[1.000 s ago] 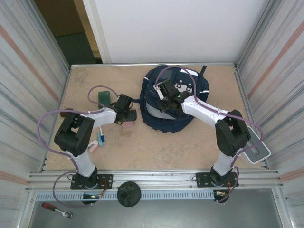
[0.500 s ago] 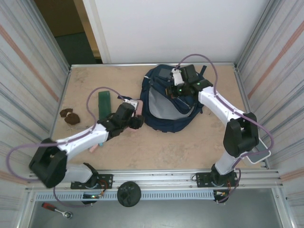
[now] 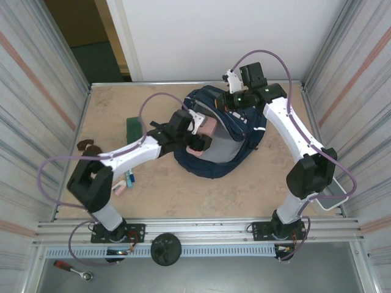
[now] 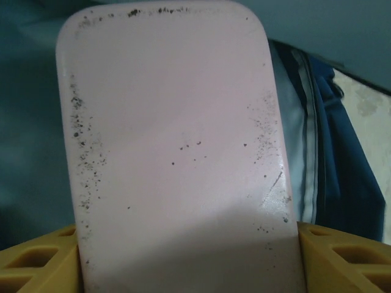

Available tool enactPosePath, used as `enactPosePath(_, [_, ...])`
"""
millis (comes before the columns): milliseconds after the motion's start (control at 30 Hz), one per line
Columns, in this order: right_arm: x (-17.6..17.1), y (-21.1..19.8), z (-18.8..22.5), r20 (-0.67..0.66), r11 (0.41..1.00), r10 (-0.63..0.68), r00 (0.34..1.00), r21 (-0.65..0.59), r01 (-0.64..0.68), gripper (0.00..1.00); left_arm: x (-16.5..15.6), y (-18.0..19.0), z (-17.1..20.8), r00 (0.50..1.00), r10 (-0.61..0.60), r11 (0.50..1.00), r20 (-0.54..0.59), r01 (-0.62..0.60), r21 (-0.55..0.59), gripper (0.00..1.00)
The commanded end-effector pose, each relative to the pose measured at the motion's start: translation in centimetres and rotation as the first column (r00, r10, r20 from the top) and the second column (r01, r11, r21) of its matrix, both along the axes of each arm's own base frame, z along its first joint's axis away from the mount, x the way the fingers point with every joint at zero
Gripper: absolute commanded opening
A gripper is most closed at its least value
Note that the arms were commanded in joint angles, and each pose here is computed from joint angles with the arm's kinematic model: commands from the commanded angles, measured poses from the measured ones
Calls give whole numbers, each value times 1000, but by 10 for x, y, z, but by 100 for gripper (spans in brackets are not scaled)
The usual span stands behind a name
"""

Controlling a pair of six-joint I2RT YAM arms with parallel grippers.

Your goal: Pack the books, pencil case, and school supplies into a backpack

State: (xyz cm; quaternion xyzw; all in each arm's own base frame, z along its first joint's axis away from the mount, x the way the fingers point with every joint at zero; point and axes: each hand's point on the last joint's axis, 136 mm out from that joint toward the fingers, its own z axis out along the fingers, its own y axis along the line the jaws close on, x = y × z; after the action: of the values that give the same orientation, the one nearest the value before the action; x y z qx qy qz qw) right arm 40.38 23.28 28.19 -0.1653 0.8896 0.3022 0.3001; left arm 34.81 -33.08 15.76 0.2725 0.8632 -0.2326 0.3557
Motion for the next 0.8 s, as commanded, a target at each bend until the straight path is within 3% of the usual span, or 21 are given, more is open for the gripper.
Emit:
enactPosePath(0, [9, 9, 69, 124, 981, 30, 992, 186, -53, 0, 18, -24, 10, 1000, 1, 997, -15, -2, -82, 38])
enactPosePath(400, [24, 18, 81, 77, 933, 67, 995, 347, -90, 0, 65, -83, -23, 999, 47, 994, 23, -45, -96, 43])
enactPosePath(567, [27, 20, 71, 50, 932, 69, 996, 352, -82, 0, 69, -114, -20, 997, 8, 993, 76, 1, -114, 63])
enactPosePath(767, [27, 13, 53, 29, 941, 54, 998, 334, -60, 0, 54, -75, -22, 994, 53, 996, 98, -45, -83, 83])
